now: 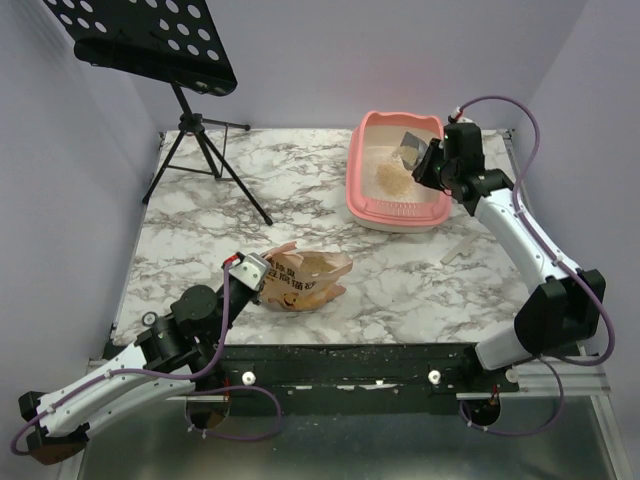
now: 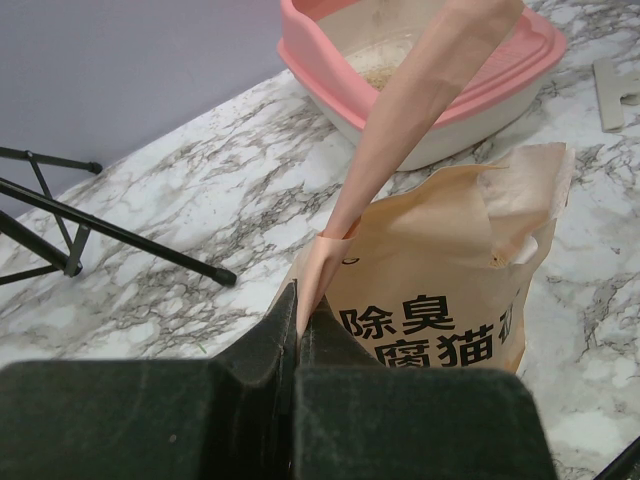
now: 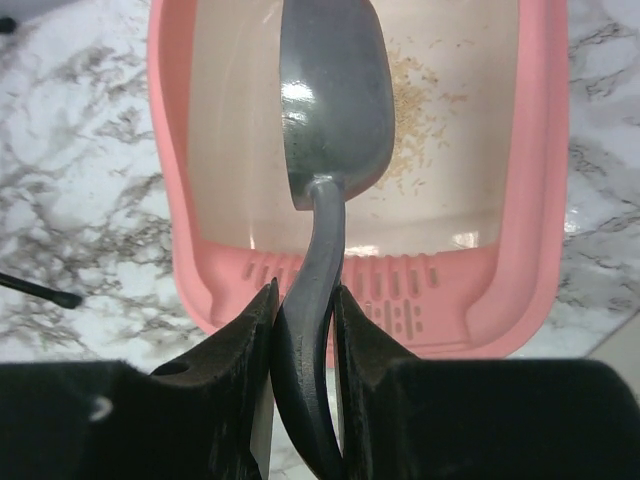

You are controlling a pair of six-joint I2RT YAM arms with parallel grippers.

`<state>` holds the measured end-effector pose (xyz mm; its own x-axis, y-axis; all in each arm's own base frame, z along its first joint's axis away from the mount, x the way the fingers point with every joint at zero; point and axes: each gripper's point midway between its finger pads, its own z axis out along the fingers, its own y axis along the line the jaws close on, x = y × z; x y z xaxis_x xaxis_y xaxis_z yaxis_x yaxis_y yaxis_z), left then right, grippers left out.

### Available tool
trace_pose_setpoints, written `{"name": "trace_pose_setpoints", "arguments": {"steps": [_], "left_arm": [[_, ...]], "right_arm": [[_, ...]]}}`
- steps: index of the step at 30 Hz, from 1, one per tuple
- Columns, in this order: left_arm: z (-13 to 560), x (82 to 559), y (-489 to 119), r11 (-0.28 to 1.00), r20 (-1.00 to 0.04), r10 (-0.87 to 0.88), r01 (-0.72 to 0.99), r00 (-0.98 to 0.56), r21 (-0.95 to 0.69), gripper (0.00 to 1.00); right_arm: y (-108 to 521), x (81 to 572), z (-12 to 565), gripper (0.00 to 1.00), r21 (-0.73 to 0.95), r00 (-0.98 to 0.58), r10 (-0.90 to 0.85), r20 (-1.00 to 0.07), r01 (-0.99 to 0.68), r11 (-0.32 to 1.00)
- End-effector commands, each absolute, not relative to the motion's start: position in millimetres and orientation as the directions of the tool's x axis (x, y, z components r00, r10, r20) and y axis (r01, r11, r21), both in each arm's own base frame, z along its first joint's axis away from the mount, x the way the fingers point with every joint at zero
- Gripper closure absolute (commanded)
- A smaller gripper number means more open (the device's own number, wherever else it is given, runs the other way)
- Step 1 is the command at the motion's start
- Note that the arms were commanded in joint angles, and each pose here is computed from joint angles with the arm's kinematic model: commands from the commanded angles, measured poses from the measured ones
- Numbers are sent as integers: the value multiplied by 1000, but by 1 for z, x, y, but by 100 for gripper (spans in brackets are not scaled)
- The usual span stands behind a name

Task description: Fill the litter box with clean litter

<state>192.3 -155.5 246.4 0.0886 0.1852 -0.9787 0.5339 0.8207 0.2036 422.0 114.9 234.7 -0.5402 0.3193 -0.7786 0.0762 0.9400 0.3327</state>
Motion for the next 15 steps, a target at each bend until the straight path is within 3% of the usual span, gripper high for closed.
{"name": "trace_pose_setpoints", "arguments": {"steps": [1, 15], "left_arm": [[286, 191, -153, 845, -986, 61, 518, 155, 134, 100], [278, 194, -155, 843, -987, 95, 516, 133, 151, 100]], "right_arm": [[103, 410, 216, 99, 142, -681, 106, -725, 3, 990], [108, 403, 224, 99, 32, -773, -137, -619, -199, 979]]}}
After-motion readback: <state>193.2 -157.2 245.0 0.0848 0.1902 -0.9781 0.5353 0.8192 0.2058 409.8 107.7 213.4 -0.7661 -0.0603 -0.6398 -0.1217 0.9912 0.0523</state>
